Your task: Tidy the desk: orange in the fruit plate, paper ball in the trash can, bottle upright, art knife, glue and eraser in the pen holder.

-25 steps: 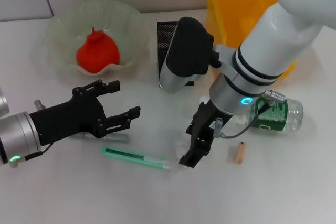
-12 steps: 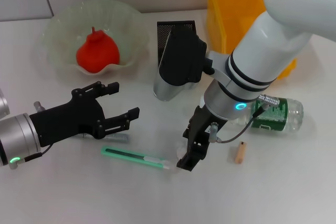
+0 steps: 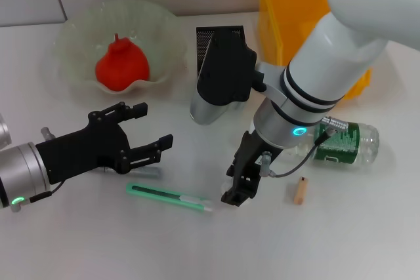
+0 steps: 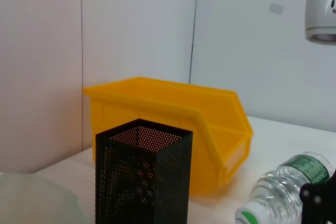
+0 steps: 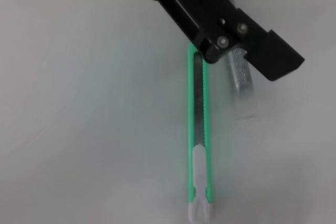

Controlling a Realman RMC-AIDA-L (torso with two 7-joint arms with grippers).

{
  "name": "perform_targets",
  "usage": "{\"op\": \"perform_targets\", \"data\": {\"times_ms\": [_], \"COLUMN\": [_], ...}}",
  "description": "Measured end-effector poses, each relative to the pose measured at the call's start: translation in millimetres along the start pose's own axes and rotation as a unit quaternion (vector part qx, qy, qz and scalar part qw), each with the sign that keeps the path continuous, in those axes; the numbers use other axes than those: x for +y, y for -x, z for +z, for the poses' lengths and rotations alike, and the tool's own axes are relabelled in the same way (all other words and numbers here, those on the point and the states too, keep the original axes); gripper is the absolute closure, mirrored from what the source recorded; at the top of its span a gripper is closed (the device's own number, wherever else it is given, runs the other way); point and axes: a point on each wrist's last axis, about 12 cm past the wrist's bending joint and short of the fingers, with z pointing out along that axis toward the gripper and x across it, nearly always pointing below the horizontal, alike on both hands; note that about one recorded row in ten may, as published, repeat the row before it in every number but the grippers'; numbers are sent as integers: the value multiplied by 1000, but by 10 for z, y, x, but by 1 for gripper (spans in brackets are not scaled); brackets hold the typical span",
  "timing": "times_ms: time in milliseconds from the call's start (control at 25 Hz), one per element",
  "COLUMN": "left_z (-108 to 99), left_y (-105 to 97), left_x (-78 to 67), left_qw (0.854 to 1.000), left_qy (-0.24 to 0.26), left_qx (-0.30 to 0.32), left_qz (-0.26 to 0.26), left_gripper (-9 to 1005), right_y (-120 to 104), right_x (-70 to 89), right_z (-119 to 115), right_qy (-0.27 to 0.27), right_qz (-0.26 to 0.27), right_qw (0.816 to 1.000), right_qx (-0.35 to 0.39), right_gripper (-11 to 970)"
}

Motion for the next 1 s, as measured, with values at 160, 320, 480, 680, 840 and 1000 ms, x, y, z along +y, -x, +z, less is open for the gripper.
{"op": "perform_targets", "data": {"times_ms": [160, 320, 480, 680, 840, 1000], "left_z": [-9, -10, -14, -10, -2, 0], "left_y": [-4, -4, -6, -9, -13, -13], "left_x": [-6, -6, -9, -17, -30, -33], "left_qw": [1000, 1000, 1000, 1000, 1000, 1000], "left_qy": [0, 0, 0, -1, -2, -3], "left_qx": [-2, -2, -3, -3, -4, -4], "left_qz": [-1, -1, -2, -2, -3, -4], "left_gripper": [186, 186, 186, 187, 187, 187], "right_y": [13, 7, -15, -94, -213, -327], "right_x": [12, -21, -99, -234, -415, -622], "right_z": [-77, -247, -535, -1030, -1380, -1565], "right_qy": [0, -2, -18, -91, -162, -241], "right_qz": [2, 17, 34, 56, 95, 122], "right_qw": [1000, 1000, 998, 990, 974, 953], "right_qx": [-6, -20, -49, -93, -129, -140], "right_gripper": [461, 477, 477, 476, 476, 476]}}
